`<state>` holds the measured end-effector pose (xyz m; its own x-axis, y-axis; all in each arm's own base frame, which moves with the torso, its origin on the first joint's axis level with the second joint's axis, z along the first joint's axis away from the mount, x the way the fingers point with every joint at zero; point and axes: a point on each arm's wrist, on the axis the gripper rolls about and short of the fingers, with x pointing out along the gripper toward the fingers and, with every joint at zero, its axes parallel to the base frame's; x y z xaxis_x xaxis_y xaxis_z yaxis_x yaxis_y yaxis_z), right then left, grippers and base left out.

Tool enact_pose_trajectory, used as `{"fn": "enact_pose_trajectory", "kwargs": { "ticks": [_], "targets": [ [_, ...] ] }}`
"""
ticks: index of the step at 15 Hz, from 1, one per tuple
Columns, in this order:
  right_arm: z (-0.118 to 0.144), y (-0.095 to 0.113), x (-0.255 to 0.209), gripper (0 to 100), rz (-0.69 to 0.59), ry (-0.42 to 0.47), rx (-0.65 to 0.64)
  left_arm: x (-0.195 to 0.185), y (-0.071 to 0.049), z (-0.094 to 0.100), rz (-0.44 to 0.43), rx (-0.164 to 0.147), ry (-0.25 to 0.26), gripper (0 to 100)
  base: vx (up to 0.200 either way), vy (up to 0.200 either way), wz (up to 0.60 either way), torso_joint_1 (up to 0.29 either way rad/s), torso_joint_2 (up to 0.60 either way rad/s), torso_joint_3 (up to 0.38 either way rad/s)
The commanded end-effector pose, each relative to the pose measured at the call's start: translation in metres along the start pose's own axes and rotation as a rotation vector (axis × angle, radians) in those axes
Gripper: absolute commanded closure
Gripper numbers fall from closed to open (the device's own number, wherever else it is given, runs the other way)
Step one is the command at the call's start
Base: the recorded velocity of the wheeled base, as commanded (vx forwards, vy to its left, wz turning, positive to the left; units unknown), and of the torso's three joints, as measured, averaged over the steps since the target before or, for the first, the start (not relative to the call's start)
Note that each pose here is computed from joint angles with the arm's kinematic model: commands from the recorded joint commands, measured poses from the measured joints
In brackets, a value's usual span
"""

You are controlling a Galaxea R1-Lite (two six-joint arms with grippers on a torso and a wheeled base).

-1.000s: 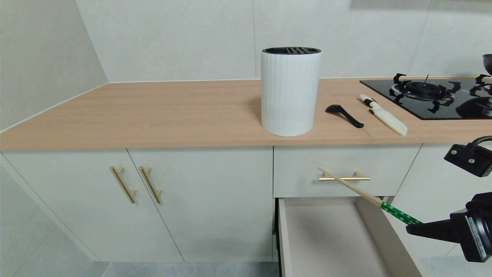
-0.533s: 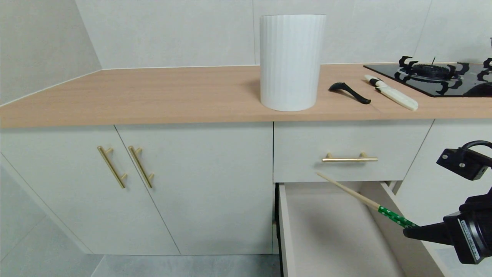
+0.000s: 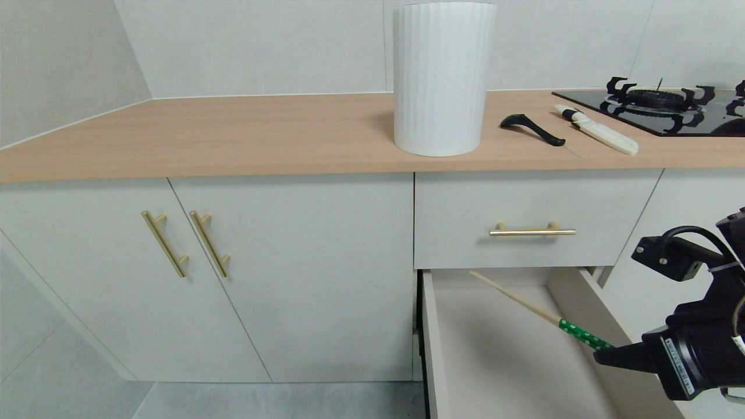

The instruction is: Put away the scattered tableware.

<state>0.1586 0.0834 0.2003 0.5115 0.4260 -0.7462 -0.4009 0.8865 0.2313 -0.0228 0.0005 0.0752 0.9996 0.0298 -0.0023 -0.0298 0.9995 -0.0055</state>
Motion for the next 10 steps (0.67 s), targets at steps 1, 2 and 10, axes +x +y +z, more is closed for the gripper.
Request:
{"fn": "enact_pose_trajectory", "kwargs": {
  "ticks": [1, 2, 10],
  "targets": [
    [-0.001, -0.001, 0.009, 100, -0.006, 0.041, -0.013, 0.000, 0.000, 0.000, 0.001, -0.001, -0.001, 0, 0.000, 0.000, 0.00, 0.000, 0.00, 0.000],
    [-0.002, -0.002, 0.010, 100, -0.007, 0.047, -0.024, 0.000, 0.000, 0.000, 0.001, -0.001, 0.001, 0, 0.000, 0.000, 0.00, 0.000, 0.00, 0.000],
    [0.031, -0.004, 0.053, 100, -0.086, 0.127, -0.030, 0.000, 0.000, 0.000, 0.001, -0.001, 0.001, 0, 0.000, 0.000, 0.00, 0.000, 0.00, 0.000]
  ]
}}
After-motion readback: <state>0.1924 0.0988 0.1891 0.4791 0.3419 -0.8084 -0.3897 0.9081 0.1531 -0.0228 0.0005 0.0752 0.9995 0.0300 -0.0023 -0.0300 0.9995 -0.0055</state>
